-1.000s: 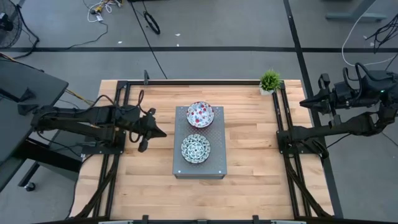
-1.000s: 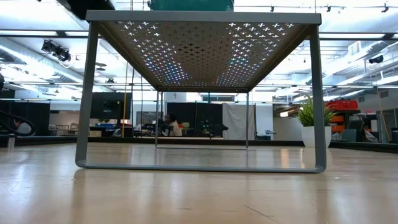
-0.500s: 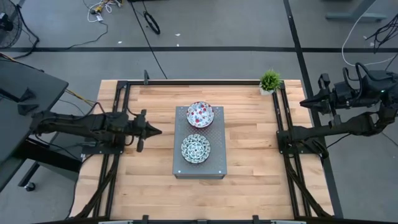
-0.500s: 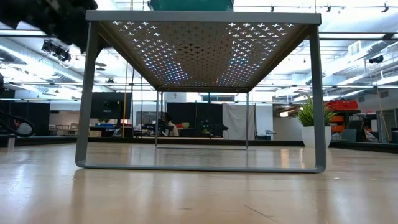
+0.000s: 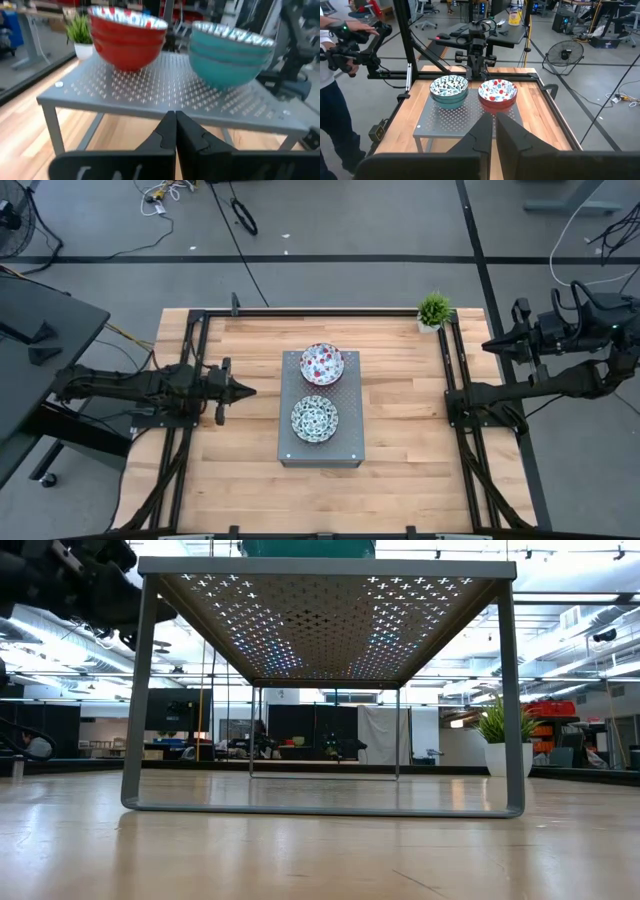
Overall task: Pick & Place Mini bowls
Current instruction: Return to Home Position
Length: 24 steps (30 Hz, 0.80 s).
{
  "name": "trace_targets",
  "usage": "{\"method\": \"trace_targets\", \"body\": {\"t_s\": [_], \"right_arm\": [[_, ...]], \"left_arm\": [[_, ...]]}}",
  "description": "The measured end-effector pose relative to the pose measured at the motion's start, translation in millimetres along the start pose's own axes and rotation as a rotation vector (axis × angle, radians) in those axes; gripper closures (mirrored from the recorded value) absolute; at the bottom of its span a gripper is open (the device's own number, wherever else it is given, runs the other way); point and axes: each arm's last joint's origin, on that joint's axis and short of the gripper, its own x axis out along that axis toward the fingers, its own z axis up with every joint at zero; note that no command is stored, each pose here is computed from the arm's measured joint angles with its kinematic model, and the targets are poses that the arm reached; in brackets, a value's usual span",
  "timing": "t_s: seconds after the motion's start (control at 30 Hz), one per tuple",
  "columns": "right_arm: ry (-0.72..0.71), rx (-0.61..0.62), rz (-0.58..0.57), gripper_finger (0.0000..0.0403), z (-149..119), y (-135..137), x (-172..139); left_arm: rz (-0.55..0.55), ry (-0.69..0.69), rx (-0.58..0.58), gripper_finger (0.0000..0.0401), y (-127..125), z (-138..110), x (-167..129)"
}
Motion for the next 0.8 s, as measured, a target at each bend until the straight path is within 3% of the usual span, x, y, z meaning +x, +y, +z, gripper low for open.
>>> {"method": "trace_targets", "body": {"t_s": [0.17, 0.4, 0.8], "right_arm": [[0.0, 0.0, 0.0, 0.0374, 0, 0, 0], [0.0, 0.0, 0.0, 0.0374, 0, 0, 0], [0.0, 0.0, 0.0, 0.0374, 0, 0, 0]], "left_arm": [[-0.035, -0.104, -0.007, 0.04, 0, -5, -4], [-0.117, -0.15, 0.026, 0.04, 0, -14, -8], [-0.092, -0.219, 0.036, 0.0401, 2, -17, -14]]}}
